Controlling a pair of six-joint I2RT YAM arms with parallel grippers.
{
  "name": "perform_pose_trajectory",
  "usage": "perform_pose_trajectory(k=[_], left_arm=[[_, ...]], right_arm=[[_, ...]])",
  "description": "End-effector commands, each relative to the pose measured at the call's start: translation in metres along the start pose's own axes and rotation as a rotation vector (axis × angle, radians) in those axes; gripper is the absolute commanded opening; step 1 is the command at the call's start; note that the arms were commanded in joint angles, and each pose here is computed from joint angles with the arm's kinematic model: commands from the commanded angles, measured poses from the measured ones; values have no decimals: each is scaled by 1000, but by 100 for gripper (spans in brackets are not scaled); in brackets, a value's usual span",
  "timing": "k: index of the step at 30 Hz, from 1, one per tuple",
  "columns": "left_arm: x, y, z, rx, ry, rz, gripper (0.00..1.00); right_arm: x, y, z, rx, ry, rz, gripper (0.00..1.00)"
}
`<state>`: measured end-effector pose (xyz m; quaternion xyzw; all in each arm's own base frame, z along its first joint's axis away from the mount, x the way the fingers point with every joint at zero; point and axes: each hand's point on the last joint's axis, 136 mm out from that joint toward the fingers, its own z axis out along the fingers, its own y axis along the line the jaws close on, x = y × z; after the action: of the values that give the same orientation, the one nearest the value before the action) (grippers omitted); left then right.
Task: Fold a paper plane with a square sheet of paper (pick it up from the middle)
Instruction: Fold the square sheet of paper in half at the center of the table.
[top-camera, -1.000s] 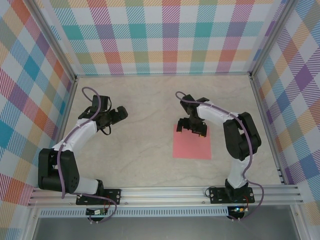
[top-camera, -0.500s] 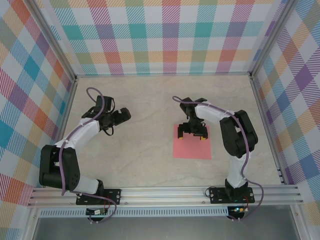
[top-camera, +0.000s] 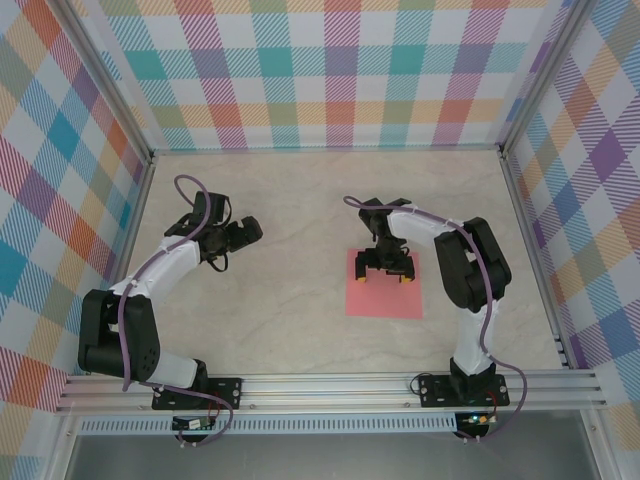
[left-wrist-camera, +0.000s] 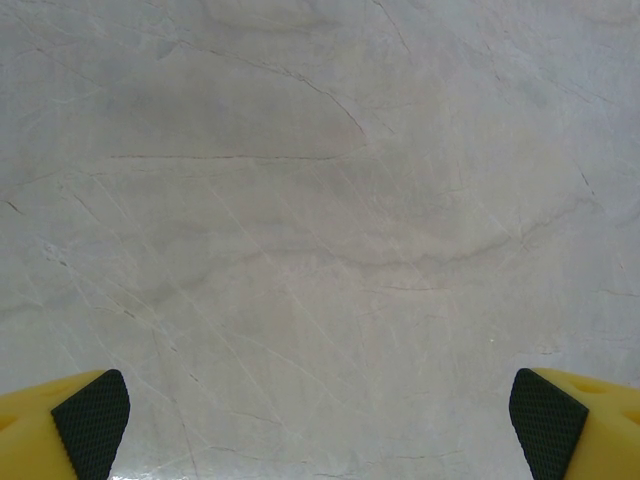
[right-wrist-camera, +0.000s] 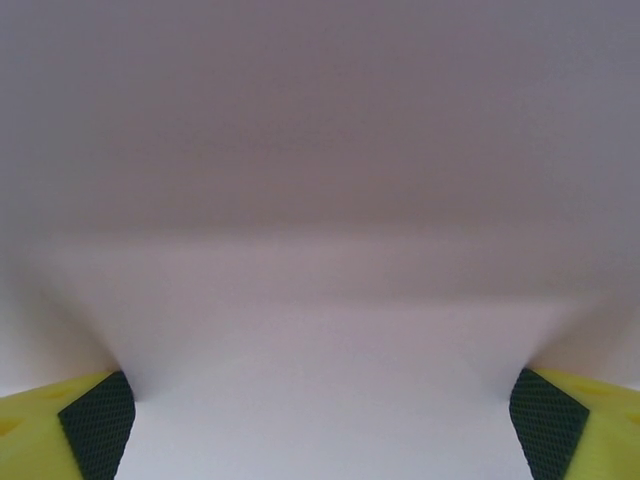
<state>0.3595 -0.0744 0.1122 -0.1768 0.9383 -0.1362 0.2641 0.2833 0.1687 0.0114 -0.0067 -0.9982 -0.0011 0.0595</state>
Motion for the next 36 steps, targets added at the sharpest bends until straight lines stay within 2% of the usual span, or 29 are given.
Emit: perform_pose_trajectory(k=[1,14,20,22,28,30,32,36], left_arm=[[9,1,-2,-16,20,5,100],[11,1,-3,-22,24,6,100],[12,1,-5,-22,24,8,100],[12,0,-5,-17,23,6,100],[19,-8,-3,36,45,-37,100],[23,-16,-1,87,69,-55,100],[30,-28,0,152,94,-73,100],[39,-52,2,284,119,-112,98]], right_arm=[[12,-5,40,19,73,14,96],[10,-7,39,27,54,15,90],[0,2,15,-19,-11,18,85],[-5,7,7,-51,-40,26,79],[-16,14,-12,-118,-141,89,48],[-19,24,-22,-178,-171,93,39],[-20,44,-38,-303,-195,80,33],[-14,97,-79,-652,-203,-6,30]])
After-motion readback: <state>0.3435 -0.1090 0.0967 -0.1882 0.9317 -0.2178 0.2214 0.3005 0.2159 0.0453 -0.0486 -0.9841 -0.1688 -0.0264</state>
